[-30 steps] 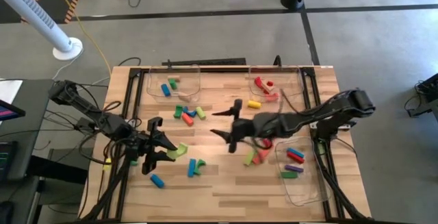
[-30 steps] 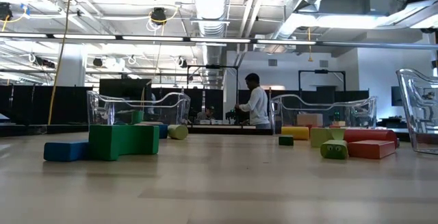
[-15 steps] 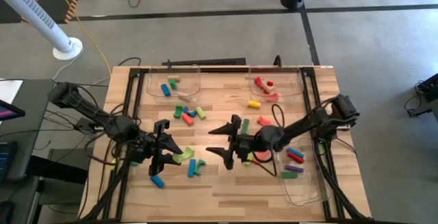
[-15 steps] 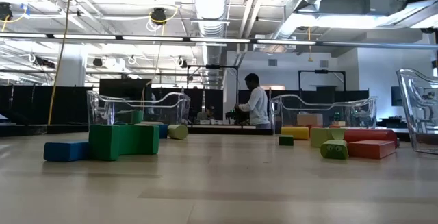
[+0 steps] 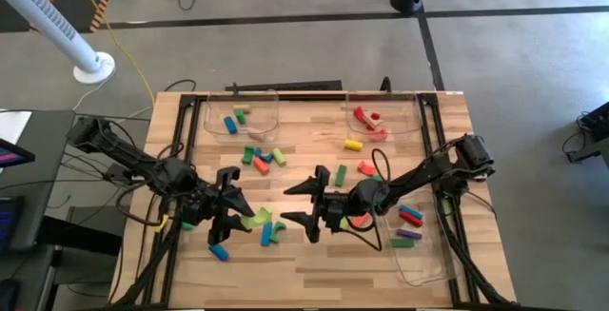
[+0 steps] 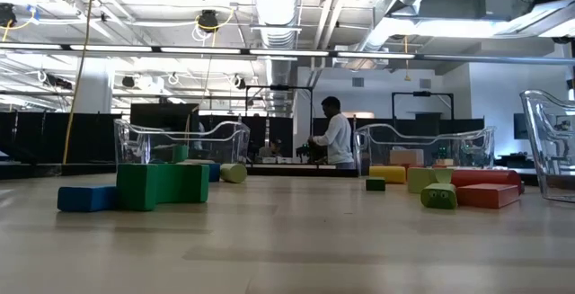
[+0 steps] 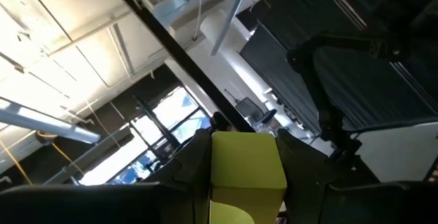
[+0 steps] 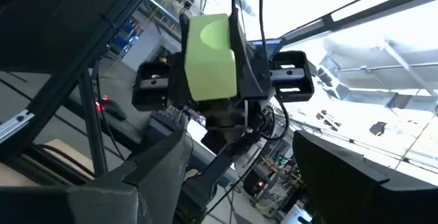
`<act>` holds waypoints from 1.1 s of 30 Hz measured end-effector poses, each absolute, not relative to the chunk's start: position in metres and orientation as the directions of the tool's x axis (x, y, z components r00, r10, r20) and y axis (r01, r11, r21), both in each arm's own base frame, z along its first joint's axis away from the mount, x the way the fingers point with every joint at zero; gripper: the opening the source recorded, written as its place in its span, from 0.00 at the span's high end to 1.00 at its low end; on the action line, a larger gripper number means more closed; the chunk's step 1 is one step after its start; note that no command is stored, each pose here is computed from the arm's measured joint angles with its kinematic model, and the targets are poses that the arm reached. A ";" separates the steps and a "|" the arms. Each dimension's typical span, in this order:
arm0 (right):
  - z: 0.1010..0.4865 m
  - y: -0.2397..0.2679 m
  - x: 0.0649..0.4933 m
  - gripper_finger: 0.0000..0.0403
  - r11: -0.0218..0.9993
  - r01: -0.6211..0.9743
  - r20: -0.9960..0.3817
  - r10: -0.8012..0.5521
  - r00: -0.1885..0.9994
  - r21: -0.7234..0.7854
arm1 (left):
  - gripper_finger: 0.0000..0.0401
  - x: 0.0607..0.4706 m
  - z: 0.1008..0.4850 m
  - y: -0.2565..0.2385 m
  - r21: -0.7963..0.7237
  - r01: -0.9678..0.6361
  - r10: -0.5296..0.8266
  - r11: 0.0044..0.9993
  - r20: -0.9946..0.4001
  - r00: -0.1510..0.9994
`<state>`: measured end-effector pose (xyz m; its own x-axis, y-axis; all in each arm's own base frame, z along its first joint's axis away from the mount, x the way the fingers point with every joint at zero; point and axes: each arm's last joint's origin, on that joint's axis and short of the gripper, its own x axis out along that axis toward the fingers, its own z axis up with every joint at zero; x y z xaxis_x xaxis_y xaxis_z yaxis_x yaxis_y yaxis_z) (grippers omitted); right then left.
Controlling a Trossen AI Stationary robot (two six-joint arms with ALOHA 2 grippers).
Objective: Sort blocks by size
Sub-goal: Put the light green arch block into the top right transparent bin
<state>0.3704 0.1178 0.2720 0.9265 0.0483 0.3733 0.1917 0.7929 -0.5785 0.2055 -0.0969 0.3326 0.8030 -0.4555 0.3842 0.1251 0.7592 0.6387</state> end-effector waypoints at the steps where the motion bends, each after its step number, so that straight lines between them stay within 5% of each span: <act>1: 0.274 0.118 0.371 0.25 0.796 0.184 0.373 0.056 0.926 -0.576 | 0.69 0.207 0.332 -0.096 0.639 0.121 -0.452 0.760 0.384 0.805; 33: 0.283 0.124 0.376 0.25 0.821 0.132 0.359 0.093 0.929 -0.555 | 0.69 0.239 0.314 -0.095 0.618 0.069 -0.421 0.783 0.446 0.790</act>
